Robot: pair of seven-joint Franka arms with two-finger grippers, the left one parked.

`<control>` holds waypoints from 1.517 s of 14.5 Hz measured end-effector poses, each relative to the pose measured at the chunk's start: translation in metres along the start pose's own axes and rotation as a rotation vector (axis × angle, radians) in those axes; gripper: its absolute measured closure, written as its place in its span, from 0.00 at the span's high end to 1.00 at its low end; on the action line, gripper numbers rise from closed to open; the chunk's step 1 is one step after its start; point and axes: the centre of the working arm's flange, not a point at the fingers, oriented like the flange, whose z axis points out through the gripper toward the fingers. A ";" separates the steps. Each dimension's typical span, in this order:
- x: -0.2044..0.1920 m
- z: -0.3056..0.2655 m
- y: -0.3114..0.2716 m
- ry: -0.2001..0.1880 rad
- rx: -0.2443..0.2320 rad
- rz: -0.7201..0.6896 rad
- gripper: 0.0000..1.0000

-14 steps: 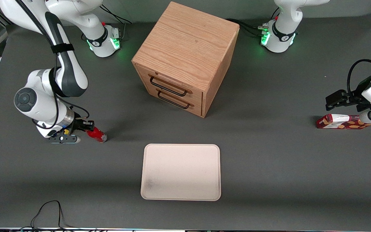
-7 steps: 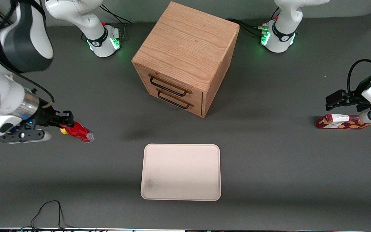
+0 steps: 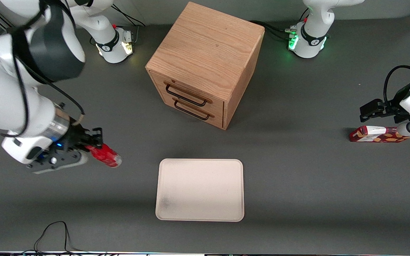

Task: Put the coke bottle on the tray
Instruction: 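Carry the red bottle to the cream tray and set it down upright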

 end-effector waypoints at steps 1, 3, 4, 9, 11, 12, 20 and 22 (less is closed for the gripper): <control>0.008 0.012 -0.014 0.021 0.016 -0.015 0.35; 0.027 0.044 -0.039 0.069 0.044 -0.037 0.35; 0.036 0.064 -0.046 0.092 0.051 -0.043 0.35; 0.076 0.197 -0.068 0.171 0.058 -0.055 0.35; 0.082 0.240 -0.072 0.186 0.057 -0.057 0.35; 0.083 0.253 -0.072 0.190 0.057 -0.056 0.35; 0.086 0.254 -0.072 0.211 0.059 -0.055 0.70; 0.087 0.254 -0.072 0.217 0.059 -0.055 0.88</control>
